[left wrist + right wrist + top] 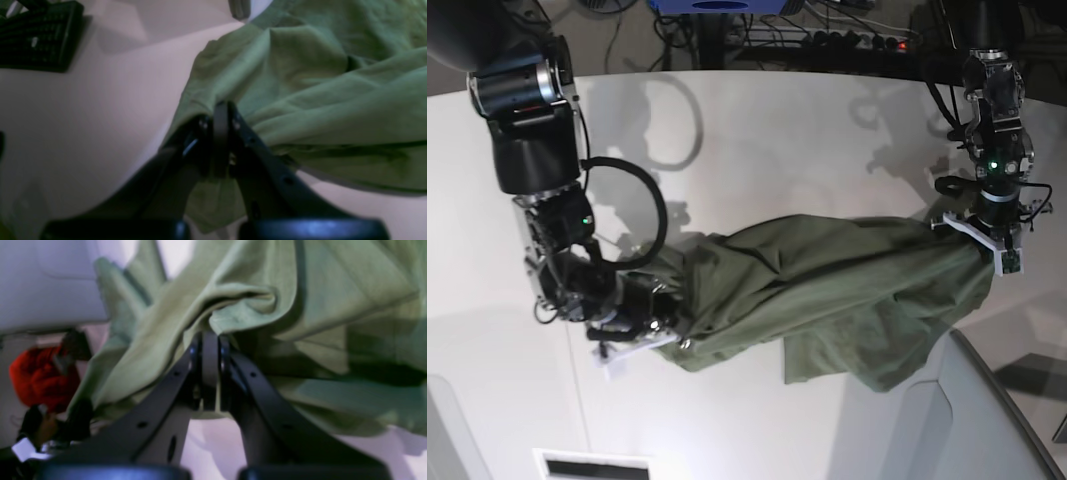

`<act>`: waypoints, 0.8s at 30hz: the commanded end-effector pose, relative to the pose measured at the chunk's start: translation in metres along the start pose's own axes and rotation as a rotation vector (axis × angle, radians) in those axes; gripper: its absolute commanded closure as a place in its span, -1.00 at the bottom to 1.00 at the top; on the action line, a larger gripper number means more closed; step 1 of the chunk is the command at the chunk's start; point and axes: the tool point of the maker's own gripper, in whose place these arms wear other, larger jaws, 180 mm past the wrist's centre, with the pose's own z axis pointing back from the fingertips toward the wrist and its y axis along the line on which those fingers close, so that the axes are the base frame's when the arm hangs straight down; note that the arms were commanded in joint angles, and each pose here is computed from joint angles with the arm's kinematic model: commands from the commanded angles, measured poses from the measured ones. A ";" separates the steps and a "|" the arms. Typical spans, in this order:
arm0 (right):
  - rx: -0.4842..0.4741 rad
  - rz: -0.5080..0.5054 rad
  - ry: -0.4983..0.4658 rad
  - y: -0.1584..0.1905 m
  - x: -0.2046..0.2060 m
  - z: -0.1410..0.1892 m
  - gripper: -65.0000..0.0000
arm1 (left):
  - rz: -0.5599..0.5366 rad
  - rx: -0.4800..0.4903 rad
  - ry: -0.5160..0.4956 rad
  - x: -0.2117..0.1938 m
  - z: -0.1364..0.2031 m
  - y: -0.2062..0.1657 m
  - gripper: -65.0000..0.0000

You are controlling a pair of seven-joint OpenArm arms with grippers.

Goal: Layout the t-shirt on the table in an organized manner, then fold the t-shirt properly

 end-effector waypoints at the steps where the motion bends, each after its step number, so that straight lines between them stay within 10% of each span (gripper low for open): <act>1: 0.066 0.038 -0.042 0.024 0.018 0.010 1.00 | -0.008 0.022 -0.095 0.032 0.002 0.009 1.00; 24: 0.017 0.432 -0.268 0.037 0.117 0.149 1.00 | 0.015 0.078 -0.343 0.127 0.033 0.035 1.00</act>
